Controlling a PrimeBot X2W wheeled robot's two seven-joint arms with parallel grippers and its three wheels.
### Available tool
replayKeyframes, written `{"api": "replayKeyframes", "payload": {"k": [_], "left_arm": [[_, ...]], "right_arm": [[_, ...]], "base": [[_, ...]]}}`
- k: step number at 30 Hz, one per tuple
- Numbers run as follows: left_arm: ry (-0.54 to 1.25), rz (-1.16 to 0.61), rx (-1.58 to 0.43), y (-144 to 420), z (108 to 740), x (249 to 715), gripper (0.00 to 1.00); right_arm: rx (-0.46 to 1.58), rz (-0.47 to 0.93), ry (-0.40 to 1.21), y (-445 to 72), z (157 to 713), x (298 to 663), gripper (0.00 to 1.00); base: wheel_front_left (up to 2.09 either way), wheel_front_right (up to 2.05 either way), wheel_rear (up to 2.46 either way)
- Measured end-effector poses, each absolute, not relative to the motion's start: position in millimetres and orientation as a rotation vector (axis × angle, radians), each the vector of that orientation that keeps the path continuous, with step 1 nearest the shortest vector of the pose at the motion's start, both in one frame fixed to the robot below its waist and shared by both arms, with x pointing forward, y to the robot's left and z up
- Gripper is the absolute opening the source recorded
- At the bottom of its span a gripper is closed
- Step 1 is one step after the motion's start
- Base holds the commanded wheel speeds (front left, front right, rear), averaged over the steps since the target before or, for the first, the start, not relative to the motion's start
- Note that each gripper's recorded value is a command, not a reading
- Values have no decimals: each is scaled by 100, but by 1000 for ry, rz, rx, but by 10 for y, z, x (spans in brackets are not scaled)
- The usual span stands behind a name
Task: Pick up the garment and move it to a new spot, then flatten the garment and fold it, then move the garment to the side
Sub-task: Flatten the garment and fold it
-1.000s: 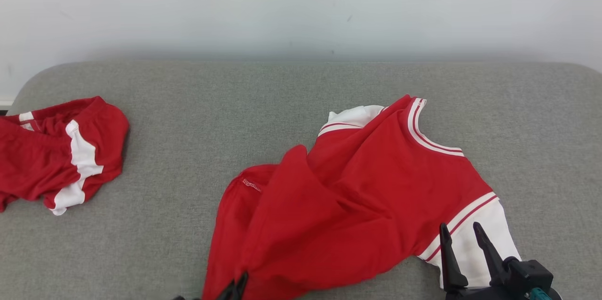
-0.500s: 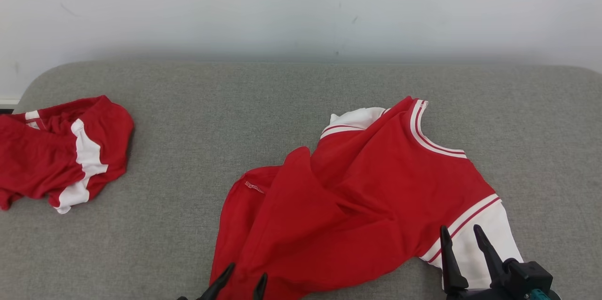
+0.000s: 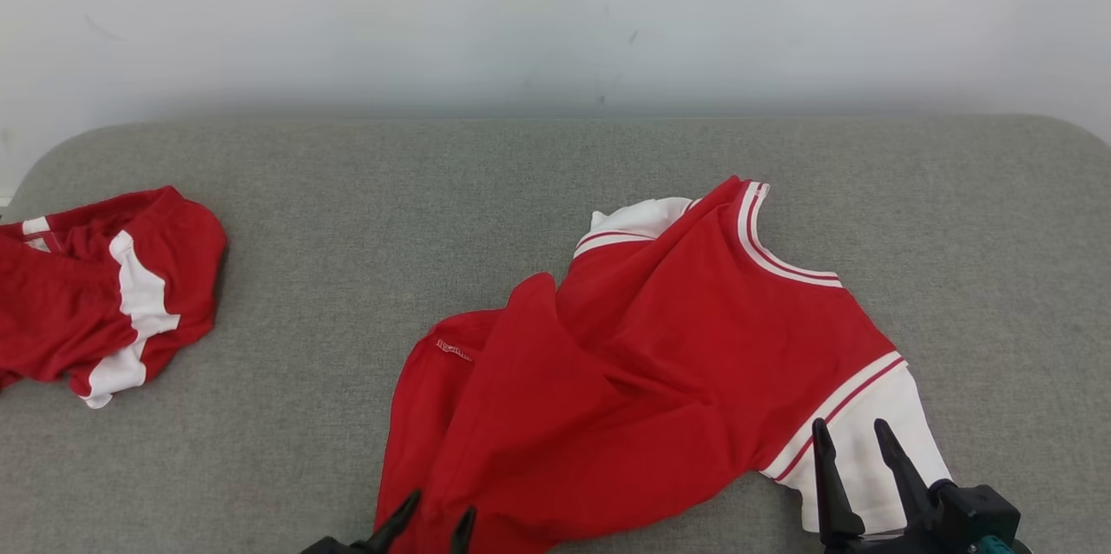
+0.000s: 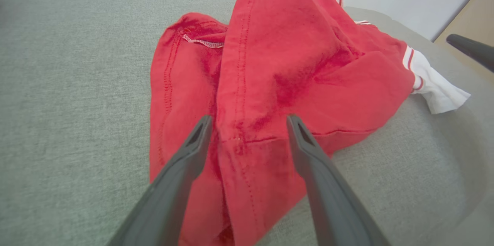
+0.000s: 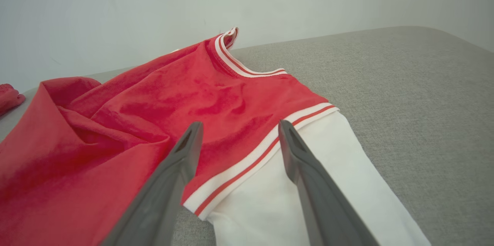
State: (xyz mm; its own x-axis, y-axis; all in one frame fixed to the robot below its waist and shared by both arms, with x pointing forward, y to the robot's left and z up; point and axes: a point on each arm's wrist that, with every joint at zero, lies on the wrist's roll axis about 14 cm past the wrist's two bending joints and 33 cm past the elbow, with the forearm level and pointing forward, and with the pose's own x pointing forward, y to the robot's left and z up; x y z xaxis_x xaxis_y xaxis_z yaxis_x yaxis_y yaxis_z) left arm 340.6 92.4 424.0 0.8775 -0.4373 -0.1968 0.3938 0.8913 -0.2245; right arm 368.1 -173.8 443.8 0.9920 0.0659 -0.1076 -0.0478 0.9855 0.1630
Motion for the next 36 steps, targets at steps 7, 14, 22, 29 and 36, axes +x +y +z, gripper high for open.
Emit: {"api": "replayKeyframes", "payload": {"k": [7, 14, 22, 29, 36], "left_arm": [[265, -433, -207, 914, 4210, 3385, 0], [226, -425, -197, 964, 4316, 3439, 0], [76, -408, -200, 1067, 4769, 3516, 0], [155, -398, -221, 1144, 4665, 3165, 0], [346, -400, -329, 1002, 4284, 2769, 0]], "right_arm": [[162, 46, 111, -1774, 4443, 3663, 100], [163, 47, 115, -1768, 4431, 3673, 100], [165, 66, 134, -1704, 4372, 3674, 100], [169, 87, 141, -1629, 4352, 3707, 100], [171, 102, 151, -1575, 4326, 3712, 100]], "base": [[0, 0, 0], [0, 0, 0], [0, 0, 0], [0, 0, 0], [0, 0, 0]]}}
